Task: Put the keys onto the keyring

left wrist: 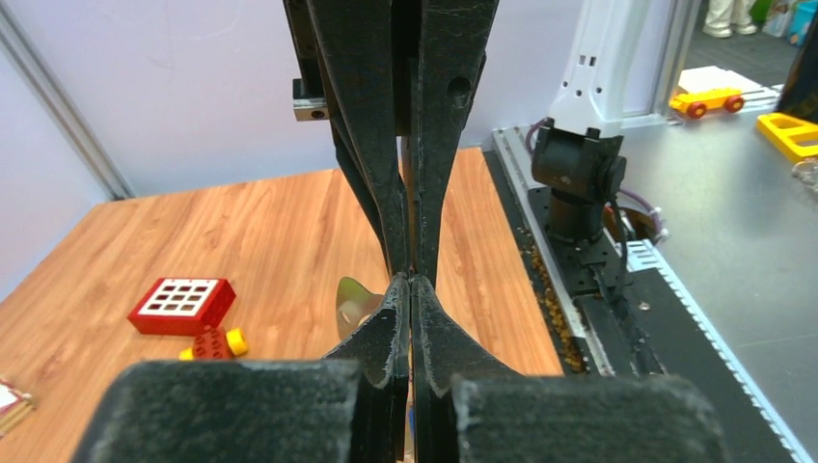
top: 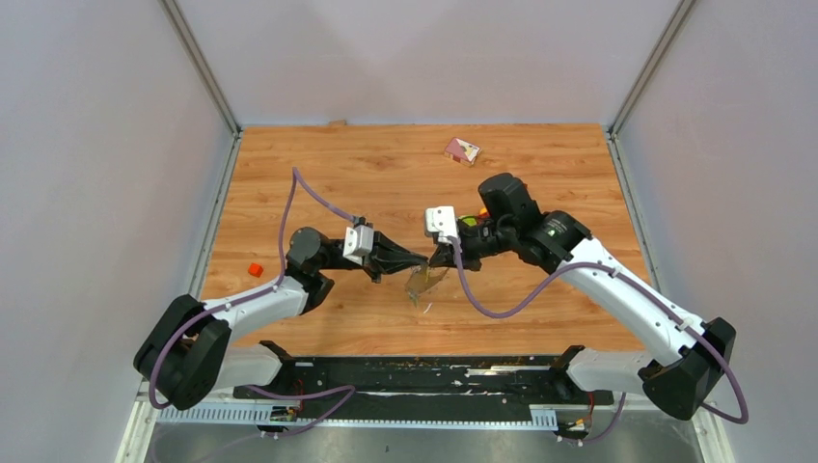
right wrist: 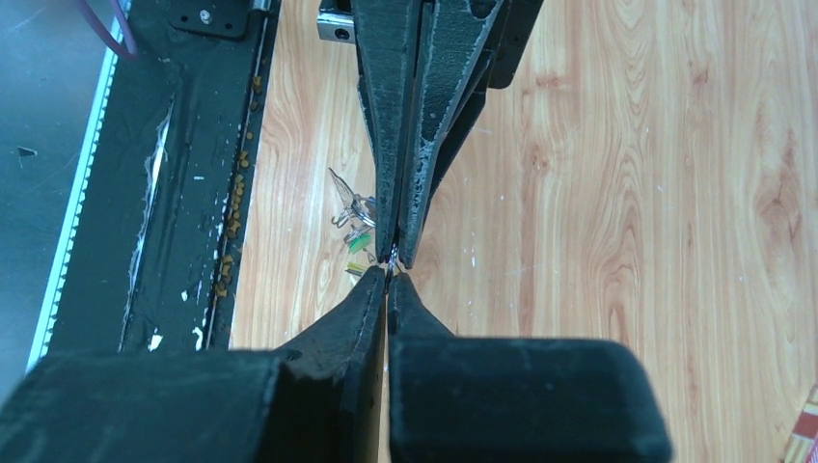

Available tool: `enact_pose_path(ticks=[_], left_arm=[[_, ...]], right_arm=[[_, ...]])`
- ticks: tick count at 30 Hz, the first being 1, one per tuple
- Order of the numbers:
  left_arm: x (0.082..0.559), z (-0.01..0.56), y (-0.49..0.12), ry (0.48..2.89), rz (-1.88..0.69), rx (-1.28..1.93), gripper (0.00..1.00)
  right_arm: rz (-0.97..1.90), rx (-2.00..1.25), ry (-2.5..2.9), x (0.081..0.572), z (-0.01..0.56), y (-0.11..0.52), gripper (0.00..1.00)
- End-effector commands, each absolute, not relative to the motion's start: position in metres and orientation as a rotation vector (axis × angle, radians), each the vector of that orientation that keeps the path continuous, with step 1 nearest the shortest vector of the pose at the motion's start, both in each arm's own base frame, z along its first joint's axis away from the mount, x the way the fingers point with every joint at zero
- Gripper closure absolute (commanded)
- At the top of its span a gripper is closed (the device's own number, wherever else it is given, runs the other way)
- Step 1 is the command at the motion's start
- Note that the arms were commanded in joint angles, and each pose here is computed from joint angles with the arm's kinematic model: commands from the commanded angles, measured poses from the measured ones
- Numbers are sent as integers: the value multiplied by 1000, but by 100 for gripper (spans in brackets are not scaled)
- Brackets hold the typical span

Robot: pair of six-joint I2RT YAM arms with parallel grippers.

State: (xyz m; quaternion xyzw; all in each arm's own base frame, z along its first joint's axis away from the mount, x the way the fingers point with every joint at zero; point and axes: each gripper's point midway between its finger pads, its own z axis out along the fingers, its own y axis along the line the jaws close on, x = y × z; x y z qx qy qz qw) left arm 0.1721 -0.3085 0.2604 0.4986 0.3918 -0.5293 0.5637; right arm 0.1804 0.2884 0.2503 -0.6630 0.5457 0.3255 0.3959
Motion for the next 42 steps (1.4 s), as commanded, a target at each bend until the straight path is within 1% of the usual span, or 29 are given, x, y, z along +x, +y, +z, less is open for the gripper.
enact_pose_path(ticks=[1,3,8,11,18,25,32,42], left_arm=[[181,260,-310,910,-1158,1217,99],[190,250,-311,962,-1107,1254,93],[202,243,-310,1008,-1029,1272,73],[205,242,-311,1016,-1018,1274,69],[206,242,-312,1017,-1025,1273,69],[195,249,-312,956,-1065,1273,69],[195,250,-312,947,-1064,1271,76],[195,242,-315,968,-1073,1295,77]], right_arm=[[711,-1695,1402,195,273,284,100],[652,-1718,1464,201,269,281,100],[582,-1763,1554,205,259,280,100],[569,-1786,1587,206,254,282,100],[584,-1794,1595,207,251,289,100],[602,-1805,1601,207,246,292,100],[621,-1805,1589,204,245,293,100],[633,-1799,1575,203,247,294,100]])
